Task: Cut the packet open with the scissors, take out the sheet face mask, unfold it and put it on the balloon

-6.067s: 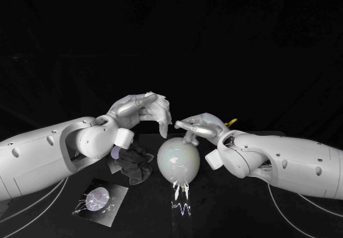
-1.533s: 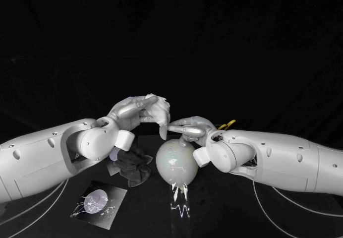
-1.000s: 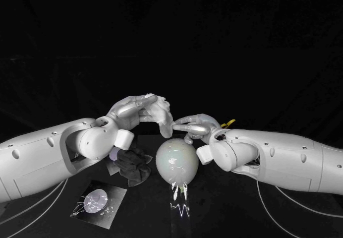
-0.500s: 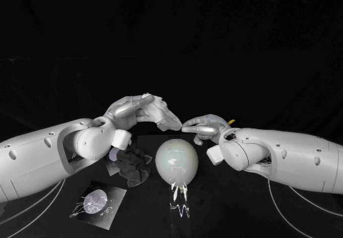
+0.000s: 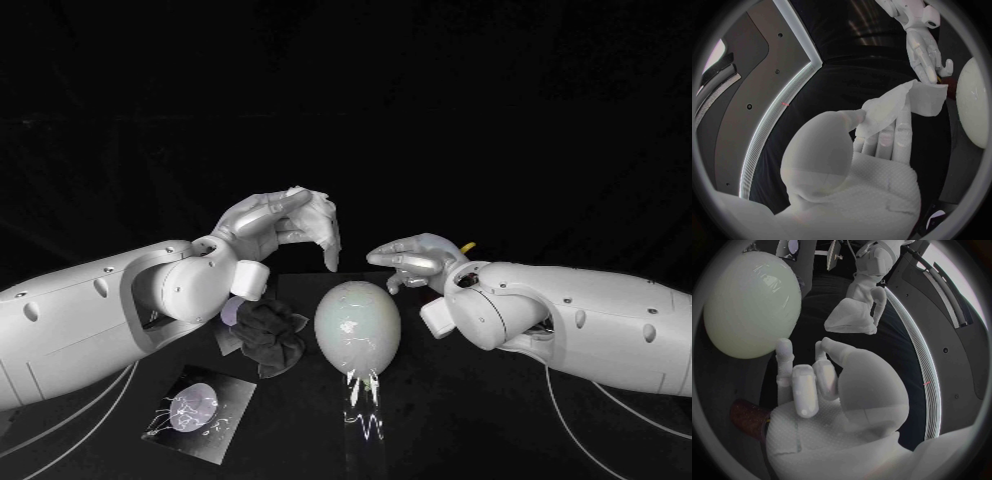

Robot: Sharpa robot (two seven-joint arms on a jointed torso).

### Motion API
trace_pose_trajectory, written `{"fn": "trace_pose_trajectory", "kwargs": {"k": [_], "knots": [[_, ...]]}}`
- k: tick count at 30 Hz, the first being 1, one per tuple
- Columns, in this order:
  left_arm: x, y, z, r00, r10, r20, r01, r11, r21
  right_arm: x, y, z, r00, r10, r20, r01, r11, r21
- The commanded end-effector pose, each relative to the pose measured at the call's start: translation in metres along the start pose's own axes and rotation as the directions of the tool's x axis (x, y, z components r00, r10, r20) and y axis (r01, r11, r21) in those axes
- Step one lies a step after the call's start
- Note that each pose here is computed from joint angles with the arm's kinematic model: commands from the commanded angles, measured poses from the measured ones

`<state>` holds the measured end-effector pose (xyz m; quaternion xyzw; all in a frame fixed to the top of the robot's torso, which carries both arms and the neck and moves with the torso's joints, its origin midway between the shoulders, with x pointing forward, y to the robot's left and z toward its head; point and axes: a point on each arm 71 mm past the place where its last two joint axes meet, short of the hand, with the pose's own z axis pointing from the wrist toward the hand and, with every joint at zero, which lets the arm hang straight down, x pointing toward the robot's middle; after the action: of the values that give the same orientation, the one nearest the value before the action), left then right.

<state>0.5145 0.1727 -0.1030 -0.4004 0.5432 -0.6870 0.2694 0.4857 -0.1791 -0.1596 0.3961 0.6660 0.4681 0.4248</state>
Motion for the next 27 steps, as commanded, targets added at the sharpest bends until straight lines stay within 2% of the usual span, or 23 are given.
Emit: {"fn": "trace_pose_trajectory", "kwargs": {"k": [1, 5, 9, 13, 14, 15, 22, 27], "knots": [[0.0011, -0.0008, 0.0007, 1.0, -0.011, 0.016, 0.011, 1.0, 0.003, 0.0, 0.009, -0.001, 1.0, -0.008, 0.022, 0.011, 0.993, -0.114], [-0.0002, 0.0001, -0.0002, 1.0, -0.004, 0.029, 0.005, 1.0, -0.013, -0.003, 0.018, -0.005, 0.993, -0.1, 0.07, 0.114, 0.964, -0.241], [0.0, 0.0016, -0.0009, 0.999, -0.002, 0.034, 0.003, 1.0, -0.029, -0.003, 0.027, -0.012, 0.968, -0.216, 0.126, 0.247, 0.899, -0.361], [0.0011, 0.006, -0.0012, 0.999, -0.005, 0.035, 0.007, 0.999, -0.047, 0.004, 0.036, -0.022, 0.921, -0.335, 0.198, 0.389, 0.789, -0.474], [0.0013, 0.007, -0.0014, 0.999, -0.006, 0.035, 0.008, 0.999, -0.049, 0.005, 0.037, -0.023, 0.913, -0.35, 0.208, 0.407, 0.772, -0.488], [0.0017, 0.0093, -0.0017, 0.999, -0.012, 0.036, 0.014, 0.998, -0.055, 0.008, 0.039, -0.026, 0.898, -0.375, 0.229, 0.439, 0.737, -0.514], [0.0045, 0.0196, -0.0035, 0.998, -0.052, 0.029, 0.054, 0.996, -0.069, 0.022, 0.046, -0.039, 0.834, -0.453, 0.314, 0.545, 0.587, -0.599], [0.0058, 0.023, -0.0042, 0.997, -0.074, 0.022, 0.076, 0.995, -0.067, 0.033, 0.047, -0.042, 0.799, -0.493, 0.345, 0.588, 0.518, -0.621]]}}
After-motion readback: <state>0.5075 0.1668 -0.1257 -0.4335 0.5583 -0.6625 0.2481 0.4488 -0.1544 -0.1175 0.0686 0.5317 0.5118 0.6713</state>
